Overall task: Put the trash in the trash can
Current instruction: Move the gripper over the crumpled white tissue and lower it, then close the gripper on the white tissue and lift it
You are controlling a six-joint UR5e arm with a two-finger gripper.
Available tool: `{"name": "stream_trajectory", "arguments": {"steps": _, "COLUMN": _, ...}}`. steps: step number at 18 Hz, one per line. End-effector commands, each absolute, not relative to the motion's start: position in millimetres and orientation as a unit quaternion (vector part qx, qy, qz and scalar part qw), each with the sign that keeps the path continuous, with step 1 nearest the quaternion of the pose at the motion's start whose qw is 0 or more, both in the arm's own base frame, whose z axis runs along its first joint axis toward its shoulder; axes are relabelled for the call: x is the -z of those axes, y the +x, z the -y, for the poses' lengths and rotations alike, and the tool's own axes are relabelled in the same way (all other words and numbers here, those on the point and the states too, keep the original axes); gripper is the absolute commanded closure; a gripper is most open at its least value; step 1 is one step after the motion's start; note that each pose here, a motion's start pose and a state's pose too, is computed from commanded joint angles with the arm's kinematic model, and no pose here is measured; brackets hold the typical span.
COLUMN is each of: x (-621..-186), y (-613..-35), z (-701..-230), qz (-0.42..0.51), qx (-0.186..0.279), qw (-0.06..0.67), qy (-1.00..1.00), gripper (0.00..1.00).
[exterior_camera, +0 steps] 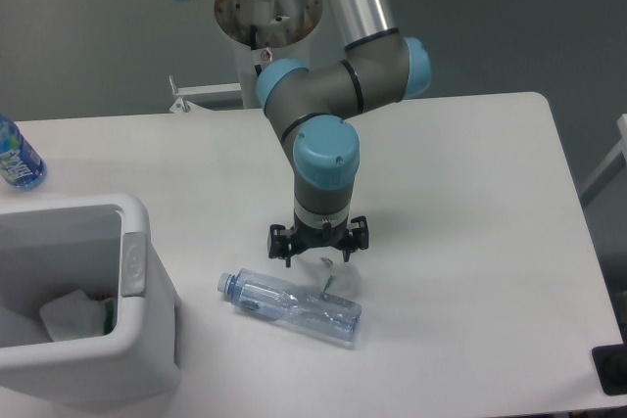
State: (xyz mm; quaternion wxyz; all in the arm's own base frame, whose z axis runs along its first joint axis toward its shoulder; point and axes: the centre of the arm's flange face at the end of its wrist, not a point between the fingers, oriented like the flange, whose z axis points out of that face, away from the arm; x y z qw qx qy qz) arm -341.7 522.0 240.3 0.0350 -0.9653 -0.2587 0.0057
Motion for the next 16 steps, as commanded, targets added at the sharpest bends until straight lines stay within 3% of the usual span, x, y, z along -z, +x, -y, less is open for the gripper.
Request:
{"name": "stream_trajectory", "arguments": {"steps": 8, "x": -235.8, "y": -343.6, "z": -520.0, "qz": 0.261, "qx": -0.016, "qw": 0.025, "qy": -0.965, "gripper": 0.67}}
{"name": "stream_trajectory", "arguments": {"steps": 9, "x": -235.8, "y": -344.7, "z": -519.2, "qz": 0.261, "qx": -0.018, "qw": 0.023, "qy": -0.965, "gripper": 0.79}}
{"name": "stream_trajectory", "arguments": {"steps": 12, "x": -235.5, "y": -346.0, "z": -516.4, "qz": 0.258, "qx": -0.030, "qw": 0.015, "qy": -0.966, "gripper": 0.94}}
{"name": "stream_trajectory", "arguments": {"steps": 13, "x": -237.1, "y": -346.4, "z": -516.5, "qz": 0.255, "qx": -0.031, "qw": 0.016, "qy": -0.966, "gripper": 0.99}}
{"name": "stream_trajectory", "arguments": {"steps": 16, "x": -244.8, "y": -349.4, "z": -514.5, "qz": 0.252, "qx": -0.034, "qw": 0.021, "qy": -0.967, "gripper": 1.00}}
